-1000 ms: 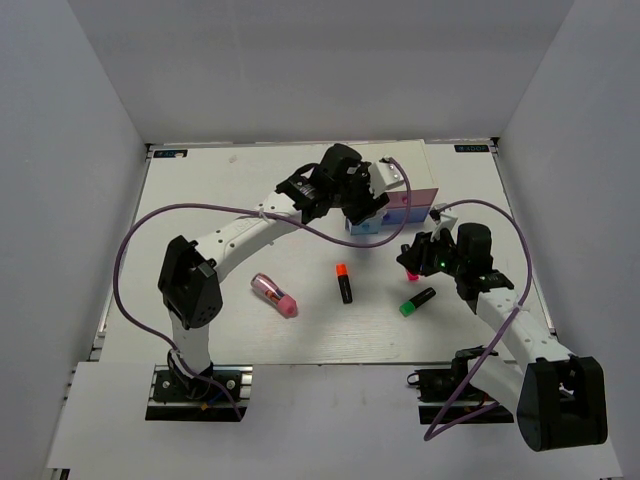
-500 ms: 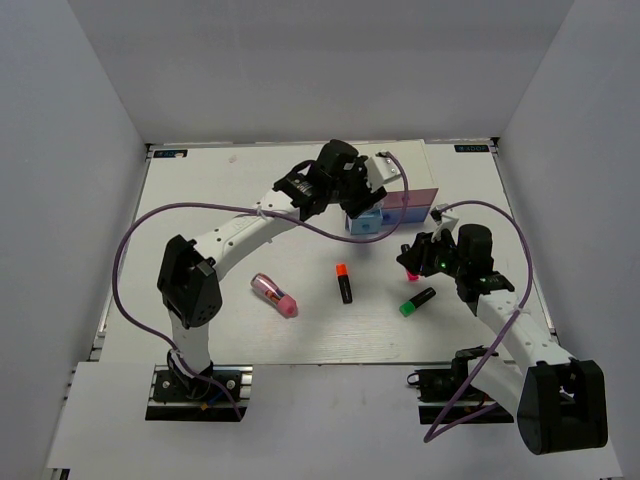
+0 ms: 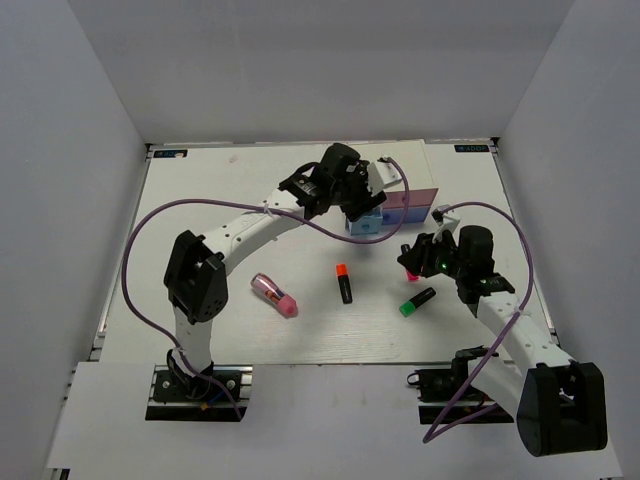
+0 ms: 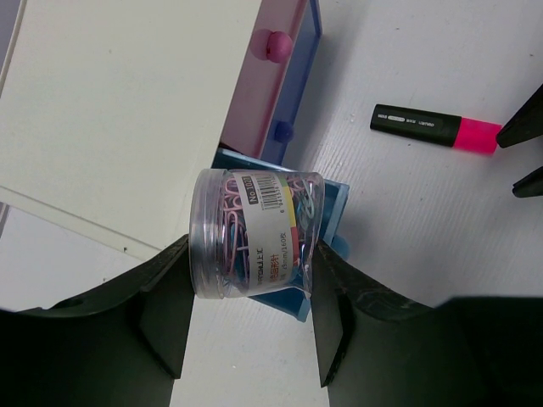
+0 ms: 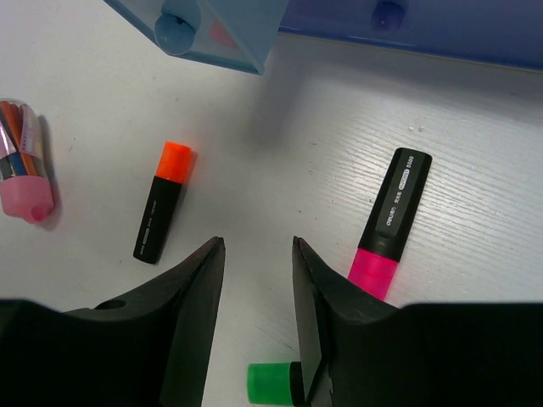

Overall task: Sort the stationery into containers
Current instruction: Place the stationery into the container, then close the drawer, then open the drawer, then grab a piece of stationery with the left arm, then place the stationery into the container

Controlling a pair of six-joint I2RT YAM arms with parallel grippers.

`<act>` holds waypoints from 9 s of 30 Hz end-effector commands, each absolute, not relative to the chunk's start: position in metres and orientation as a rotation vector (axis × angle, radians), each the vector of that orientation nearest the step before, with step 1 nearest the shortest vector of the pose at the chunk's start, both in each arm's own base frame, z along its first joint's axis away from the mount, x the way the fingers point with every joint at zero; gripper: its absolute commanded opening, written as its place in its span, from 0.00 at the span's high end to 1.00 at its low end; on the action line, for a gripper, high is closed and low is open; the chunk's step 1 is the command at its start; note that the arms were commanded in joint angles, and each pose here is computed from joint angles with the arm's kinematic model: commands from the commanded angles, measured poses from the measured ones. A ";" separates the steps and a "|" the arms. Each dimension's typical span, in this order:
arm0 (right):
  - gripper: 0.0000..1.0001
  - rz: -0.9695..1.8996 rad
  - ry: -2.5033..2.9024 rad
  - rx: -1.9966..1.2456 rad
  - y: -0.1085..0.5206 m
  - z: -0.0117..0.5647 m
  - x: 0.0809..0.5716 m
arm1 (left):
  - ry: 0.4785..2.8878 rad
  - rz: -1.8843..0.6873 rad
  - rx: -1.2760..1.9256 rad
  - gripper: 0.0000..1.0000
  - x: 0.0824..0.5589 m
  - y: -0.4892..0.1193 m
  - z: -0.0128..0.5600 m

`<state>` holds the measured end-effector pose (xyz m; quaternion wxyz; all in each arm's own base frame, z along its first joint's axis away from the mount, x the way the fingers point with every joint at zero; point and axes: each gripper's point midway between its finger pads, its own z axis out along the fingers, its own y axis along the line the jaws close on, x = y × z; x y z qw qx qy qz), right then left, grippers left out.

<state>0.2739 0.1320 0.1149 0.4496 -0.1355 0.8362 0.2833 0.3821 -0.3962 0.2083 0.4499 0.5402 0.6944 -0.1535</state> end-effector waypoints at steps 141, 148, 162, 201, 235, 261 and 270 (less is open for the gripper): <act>0.67 0.399 2.022 -0.090 0.114 0.154 0.472 | 2.183 -0.655 -0.950 0.00 0.216 -0.168 0.125; 0.85 0.439 2.010 -0.159 0.118 0.148 0.460 | 2.180 -0.660 -0.960 0.00 0.215 -0.167 0.123; 0.92 0.576 2.099 -0.163 0.124 0.123 0.372 | 2.245 -0.616 -0.957 0.00 0.211 -0.169 0.106; 0.33 0.647 2.123 -0.220 0.126 0.105 0.304 | 2.503 -0.272 -0.752 0.56 0.228 -0.190 0.047; 0.32 0.597 2.027 -0.282 0.120 0.112 0.291 | 1.853 -0.713 0.314 1.00 0.341 -0.334 0.293; 0.33 0.525 2.001 -0.237 0.105 0.104 0.275 | 1.477 -0.759 0.907 0.96 0.410 -0.473 0.290; 0.33 0.525 1.995 -0.217 0.103 0.104 0.275 | 1.491 -0.720 0.956 0.82 0.415 -0.475 0.275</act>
